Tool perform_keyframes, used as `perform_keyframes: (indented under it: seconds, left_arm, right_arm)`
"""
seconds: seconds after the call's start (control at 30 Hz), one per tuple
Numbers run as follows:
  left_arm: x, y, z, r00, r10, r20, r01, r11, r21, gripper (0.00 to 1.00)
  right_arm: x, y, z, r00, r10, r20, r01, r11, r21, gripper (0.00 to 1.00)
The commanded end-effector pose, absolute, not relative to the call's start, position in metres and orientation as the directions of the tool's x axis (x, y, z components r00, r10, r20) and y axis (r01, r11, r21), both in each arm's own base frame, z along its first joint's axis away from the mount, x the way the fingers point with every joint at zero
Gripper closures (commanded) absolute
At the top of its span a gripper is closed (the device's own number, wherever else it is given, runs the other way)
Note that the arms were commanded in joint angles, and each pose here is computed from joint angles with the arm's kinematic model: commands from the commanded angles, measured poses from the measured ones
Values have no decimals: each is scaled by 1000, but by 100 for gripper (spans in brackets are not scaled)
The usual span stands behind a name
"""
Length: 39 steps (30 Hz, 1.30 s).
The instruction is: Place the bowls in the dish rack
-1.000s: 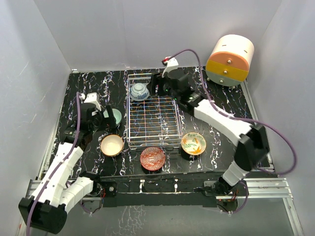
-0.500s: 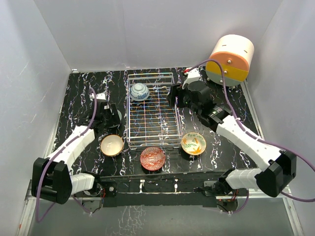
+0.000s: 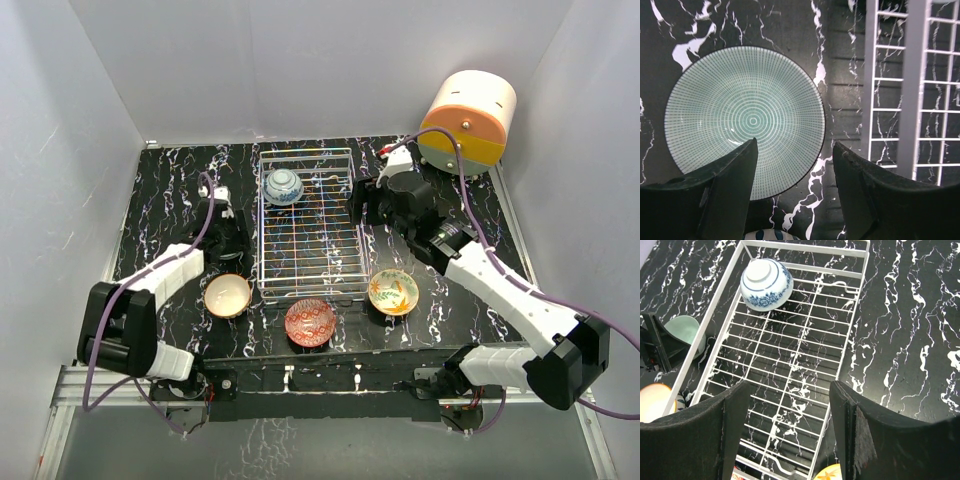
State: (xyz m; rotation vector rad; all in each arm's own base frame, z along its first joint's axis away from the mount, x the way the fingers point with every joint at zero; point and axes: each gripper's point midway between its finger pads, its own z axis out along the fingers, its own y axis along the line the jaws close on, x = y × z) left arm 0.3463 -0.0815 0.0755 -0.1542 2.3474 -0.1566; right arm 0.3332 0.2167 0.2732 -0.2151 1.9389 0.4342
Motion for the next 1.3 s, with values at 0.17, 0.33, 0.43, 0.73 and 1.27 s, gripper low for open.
perform_keyframes:
  seconds: [0.17,0.33,0.43,0.73,1.27]
  left_arm:
    - [347,-84,53,-733,-144,-665,-65,988,-143,45]
    - [346,-81,41,-746,-141,-651,-78,989,-126,51]
    - [343,-78,35,-754,-144,-641,-91,989,-116,55]
    - [332,-70,16,-766,-163,-622,-133,987,-95,73]
    - [332,-67,2,-790,-164,-590,-160,985,-59,100]
  right_arm:
    - [335,202,297,-328,96,-940,-320,925,206,33]
    - [335,200,297,-327,101,-940,-319,924,210,33]
    - [334,198,299,-322,107,-941,-318,924,214,33]
    - [328,190,310,-295,127,-947,-312,924,221,33]
    - [320,174,323,-262,143,-954,-275,937,216,33]
